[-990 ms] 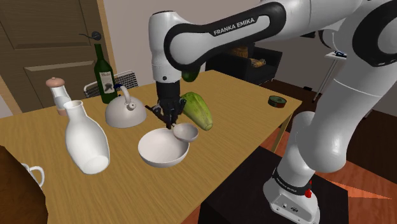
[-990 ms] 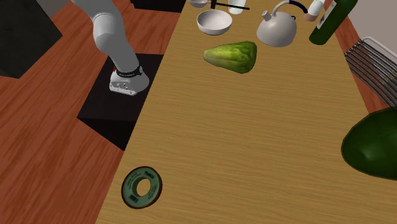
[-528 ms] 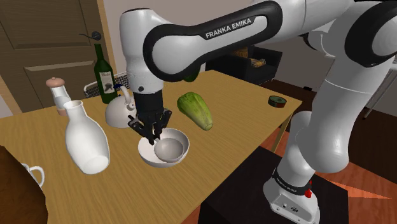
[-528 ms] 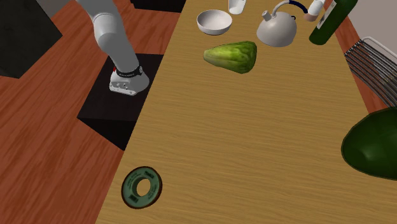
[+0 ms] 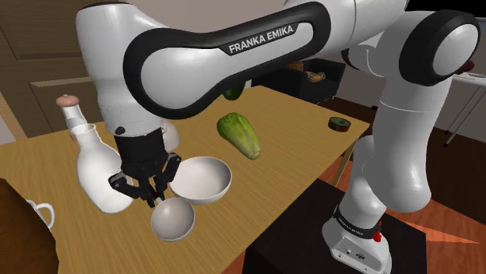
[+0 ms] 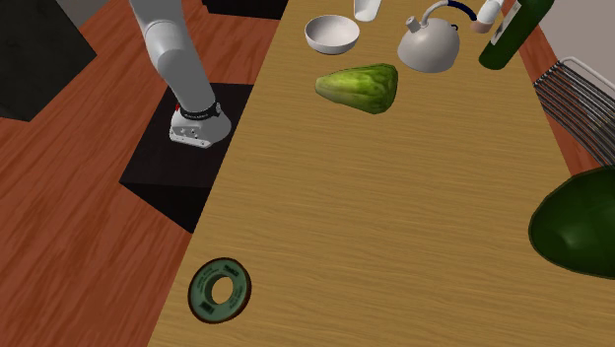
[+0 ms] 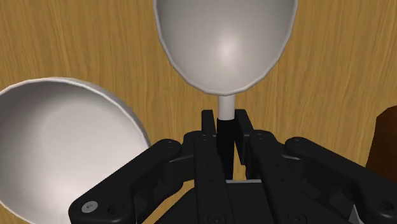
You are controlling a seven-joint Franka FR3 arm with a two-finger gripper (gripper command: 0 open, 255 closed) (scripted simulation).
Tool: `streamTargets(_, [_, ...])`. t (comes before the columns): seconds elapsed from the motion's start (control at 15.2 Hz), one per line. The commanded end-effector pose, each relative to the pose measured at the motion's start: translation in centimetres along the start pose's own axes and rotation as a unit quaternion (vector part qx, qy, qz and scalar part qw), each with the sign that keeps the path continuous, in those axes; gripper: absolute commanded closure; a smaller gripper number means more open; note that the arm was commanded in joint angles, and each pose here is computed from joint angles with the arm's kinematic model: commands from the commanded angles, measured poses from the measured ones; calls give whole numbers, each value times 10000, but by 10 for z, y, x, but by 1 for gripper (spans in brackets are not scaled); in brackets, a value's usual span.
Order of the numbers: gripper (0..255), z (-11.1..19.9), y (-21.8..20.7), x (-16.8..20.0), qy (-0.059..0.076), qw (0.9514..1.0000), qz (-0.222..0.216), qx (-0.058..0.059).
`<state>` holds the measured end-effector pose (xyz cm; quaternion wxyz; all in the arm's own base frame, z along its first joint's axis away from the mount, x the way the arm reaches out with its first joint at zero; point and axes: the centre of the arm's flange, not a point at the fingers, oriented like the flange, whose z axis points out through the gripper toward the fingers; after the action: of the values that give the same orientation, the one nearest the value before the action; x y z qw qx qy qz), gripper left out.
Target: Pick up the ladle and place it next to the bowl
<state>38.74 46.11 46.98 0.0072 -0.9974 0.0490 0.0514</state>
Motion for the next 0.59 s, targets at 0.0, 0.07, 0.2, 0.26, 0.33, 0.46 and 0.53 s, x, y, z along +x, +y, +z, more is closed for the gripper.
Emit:
streamTargets(0.0, [255, 3, -23, -6, 0, 10000, 9, 1])
streamTargets(0.07, [255, 3, -36, -11, 0, 10000, 9, 1])
streamTargets(0.2, [255, 4, -61, -19, 0, 10000, 9, 1])
streamTargets(0.26, [255, 5, -73, -23, 0, 10000, 9, 1])
streamTargets(0.33, [255, 6, -86, -27, 0, 10000, 9, 1])
streamTargets(0.46, [255, 11, -93, -29, 0, 10000, 9, 1])
streamTargets(0.53, [255, 16, -93, -28, 0, 10000, 9, 1])
